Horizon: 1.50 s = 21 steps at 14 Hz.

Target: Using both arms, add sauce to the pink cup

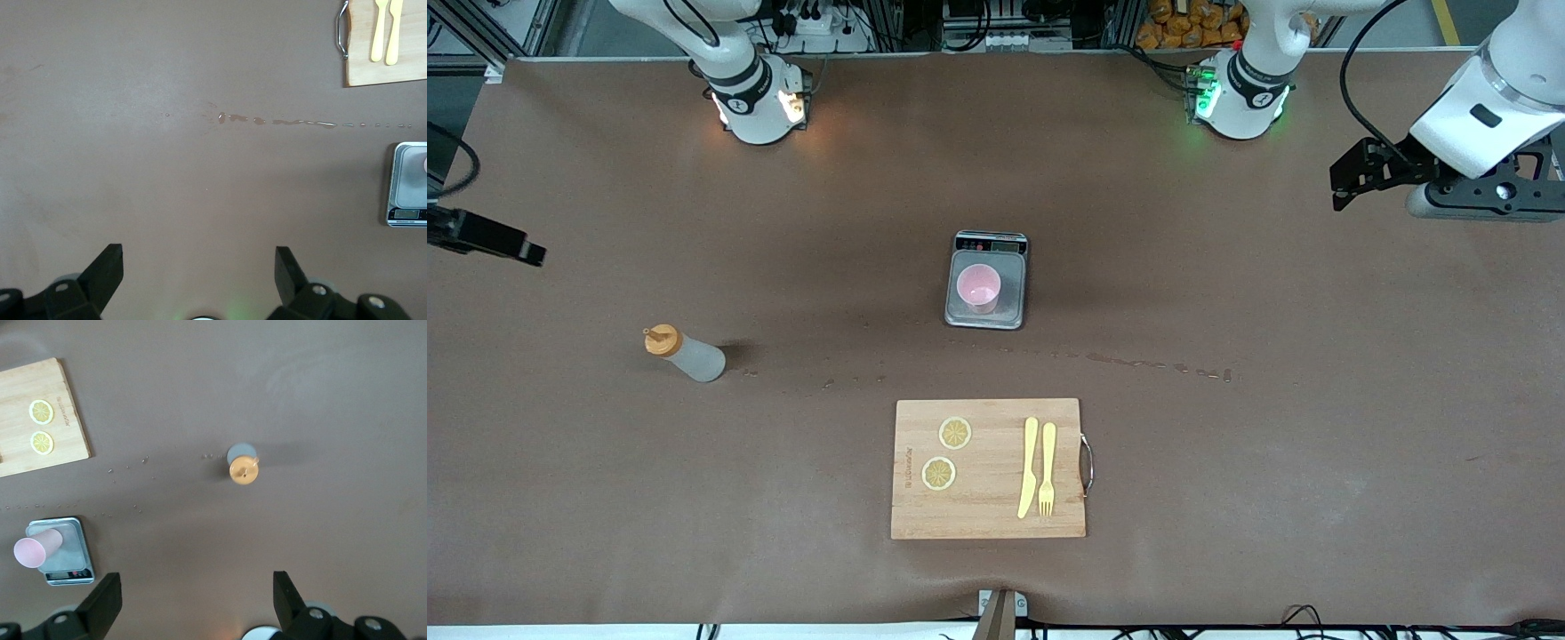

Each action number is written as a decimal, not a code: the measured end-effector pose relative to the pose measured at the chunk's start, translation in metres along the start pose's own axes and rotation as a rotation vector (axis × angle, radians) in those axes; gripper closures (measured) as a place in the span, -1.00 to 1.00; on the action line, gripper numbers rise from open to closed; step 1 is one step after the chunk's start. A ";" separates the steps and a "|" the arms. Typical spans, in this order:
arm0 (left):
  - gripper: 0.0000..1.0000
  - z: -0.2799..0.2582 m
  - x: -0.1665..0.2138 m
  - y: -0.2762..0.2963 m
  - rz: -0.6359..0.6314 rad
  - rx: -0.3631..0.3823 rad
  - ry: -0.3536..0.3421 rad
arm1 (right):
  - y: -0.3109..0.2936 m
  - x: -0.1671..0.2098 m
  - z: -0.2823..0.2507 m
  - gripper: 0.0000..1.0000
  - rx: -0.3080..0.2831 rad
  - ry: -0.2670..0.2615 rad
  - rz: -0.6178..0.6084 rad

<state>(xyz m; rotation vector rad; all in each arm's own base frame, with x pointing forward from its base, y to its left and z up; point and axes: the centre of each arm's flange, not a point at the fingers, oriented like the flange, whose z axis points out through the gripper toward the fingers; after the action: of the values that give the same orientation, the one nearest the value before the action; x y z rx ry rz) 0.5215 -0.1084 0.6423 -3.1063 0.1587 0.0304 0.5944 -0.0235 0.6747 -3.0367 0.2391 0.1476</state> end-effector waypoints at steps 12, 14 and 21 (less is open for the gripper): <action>-1.00 0.000 0.000 0.000 0.000 0.000 -0.002 | 0.003 -0.024 0.037 -1.00 -0.049 0.111 -0.070; -1.00 0.000 0.000 0.000 -0.001 0.000 -0.002 | 0.001 -0.022 0.043 -1.00 -0.053 0.111 -0.073; -1.00 0.000 0.000 -0.003 -0.005 0.000 -0.003 | -0.001 -0.018 0.039 -1.00 -0.048 0.169 -0.080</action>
<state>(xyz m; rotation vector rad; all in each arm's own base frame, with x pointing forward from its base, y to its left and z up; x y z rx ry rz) 0.5218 -0.1054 0.6420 -3.1064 0.1501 0.0348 0.5737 -0.0157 0.6379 -3.1027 0.1276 -0.1114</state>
